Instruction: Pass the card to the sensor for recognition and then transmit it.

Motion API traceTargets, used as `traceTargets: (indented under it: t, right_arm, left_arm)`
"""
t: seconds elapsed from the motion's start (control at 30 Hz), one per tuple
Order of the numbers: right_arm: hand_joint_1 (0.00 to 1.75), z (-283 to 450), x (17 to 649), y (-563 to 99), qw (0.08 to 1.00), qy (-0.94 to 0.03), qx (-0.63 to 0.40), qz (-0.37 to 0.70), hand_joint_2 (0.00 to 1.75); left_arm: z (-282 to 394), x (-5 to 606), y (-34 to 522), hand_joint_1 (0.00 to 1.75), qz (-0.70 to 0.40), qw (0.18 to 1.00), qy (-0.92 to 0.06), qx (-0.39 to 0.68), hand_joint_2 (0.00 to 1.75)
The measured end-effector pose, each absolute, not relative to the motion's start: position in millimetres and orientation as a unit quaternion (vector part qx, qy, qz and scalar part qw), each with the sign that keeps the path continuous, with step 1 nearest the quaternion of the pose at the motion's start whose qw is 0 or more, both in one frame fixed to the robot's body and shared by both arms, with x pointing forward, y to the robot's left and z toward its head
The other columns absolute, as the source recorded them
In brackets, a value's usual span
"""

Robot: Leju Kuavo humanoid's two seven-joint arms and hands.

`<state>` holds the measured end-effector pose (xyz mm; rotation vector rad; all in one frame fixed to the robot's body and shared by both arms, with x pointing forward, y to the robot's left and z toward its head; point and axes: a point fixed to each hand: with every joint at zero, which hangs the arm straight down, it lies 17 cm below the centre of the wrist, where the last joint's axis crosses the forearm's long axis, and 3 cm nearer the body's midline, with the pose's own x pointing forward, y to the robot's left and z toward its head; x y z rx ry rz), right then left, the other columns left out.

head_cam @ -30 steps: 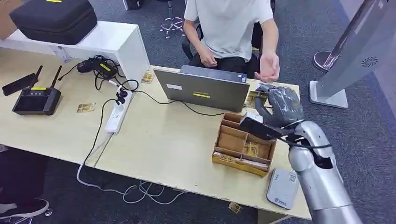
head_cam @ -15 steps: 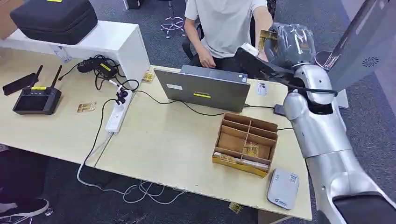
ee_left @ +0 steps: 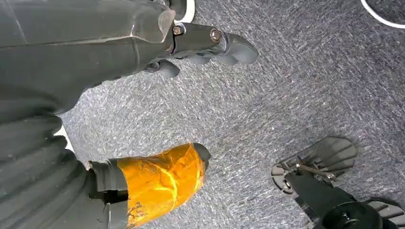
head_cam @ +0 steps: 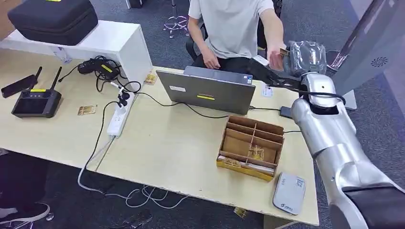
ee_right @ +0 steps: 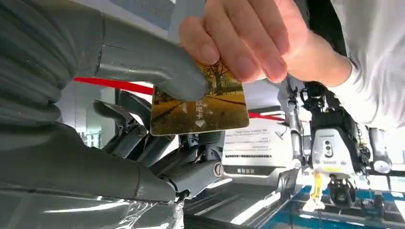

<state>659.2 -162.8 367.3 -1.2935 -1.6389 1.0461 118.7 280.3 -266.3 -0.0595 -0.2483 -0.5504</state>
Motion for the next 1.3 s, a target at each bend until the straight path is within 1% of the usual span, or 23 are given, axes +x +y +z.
traceTargets:
  t: [0.03, 0.07, 0.2, 0.4, 0.7, 0.8, 0.87, 0.9, 0.93, 0.97, 1.07, 1.13, 1.2, 1.3]
  right_arm:
    - [1.75, 365.2, 659.6, -163.3, 0.394, -0.644, -0.509, 0.413, 1.75]
    - [0.00, 363.2, 659.9, -163.9, 0.396, -0.642, -0.509, 0.414, 1.75]
    - [0.00, 357.3, 661.2, -168.1, 0.400, -0.636, -0.511, 0.417, 1.75]
    - [0.00, 347.7, 665.4, -198.1, 0.416, -0.622, -0.524, 0.407, 1.75]
    - [0.00, 313.1, 668.4, -278.2, 0.472, -0.580, -0.544, 0.380, 1.75]
    - [0.00, 298.3, 665.5, -316.2, 0.492, -0.548, -0.567, 0.370, 1.75]
    - [0.00, 278.9, 658.9, -354.5, 0.513, -0.520, -0.582, 0.357, 1.75]
    - [0.00, 265.6, 651.3, -391.3, 0.529, -0.497, -0.596, 0.344, 1.75]
    - [0.00, 249.5, 643.5, -413.3, 0.543, -0.482, -0.599, 0.337, 1.75]
    - [0.00, 233.6, 630.7, -451.3, 0.560, -0.459, -0.609, 0.322, 1.75]
    - [0.00, 174.9, 585.2, -528.9, 0.605, -0.396, -0.622, 0.301, 1.75]
    - [0.00, 120.4, 534.0, -585.0, 0.644, -0.340, -0.622, 0.287, 1.75]
    - [0.00, 67.2, 477.3, -624.9, 0.683, -0.292, -0.613, 0.270, 1.75]
    - [0.00, -9.1, 389.2, -653.1, 0.725, -0.229, -0.592, 0.268, 1.75]
  left_arm:
    - [-266.3, 118.8, 280.3, 0.00, -0.271, 0.954, -0.122, -0.029, 1.75]
    - [-266.3, 118.6, 280.4, 0.00, -0.272, 0.954, -0.122, -0.029, 1.75]
    - [-266.4, 116.5, 279.5, 0.00, -0.277, 0.953, -0.118, -0.032, 1.75]
    - [-267.5, 115.4, 283.5, 0.00, -0.280, 0.953, -0.113, -0.023, 1.75]
    - [-268.5, 111.3, 285.4, 0.00, -0.283, 0.953, -0.110, -0.020, 1.75]
    - [-268.7, 110.8, 284.9, 0.00, -0.282, 0.953, -0.112, -0.020, 1.75]
    - [-269.5, 107.2, 285.3, 0.00, -0.280, 0.953, -0.112, -0.020, 1.75]
    - [-270.2, 103.7, 285.3, 0.00, -0.279, 0.954, -0.111, -0.020, 1.75]
    - [-271.2, 98.4, 285.8, 0.00, -0.277, 0.955, -0.108, -0.020, 1.75]
    - [-272.3, 92.7, 286.7, 0.00, -0.275, 0.955, -0.106, -0.019, 1.75]
    - [-275.2, 77.3, 289.4, 0.00, -0.274, 0.957, -0.096, -0.015, 1.75]
    - [-276.6, 71.8, 291.6, 0.00, -0.275, 0.957, -0.094, -0.008, 1.75]
    - [-278.3, 62.4, 293.9, 0.00, -0.276, 0.958, -0.083, -0.003, 1.75]
    - [-280.0, 48.3, 294.9, 0.00, -0.277, 0.959, -0.064, -0.002, 1.75]
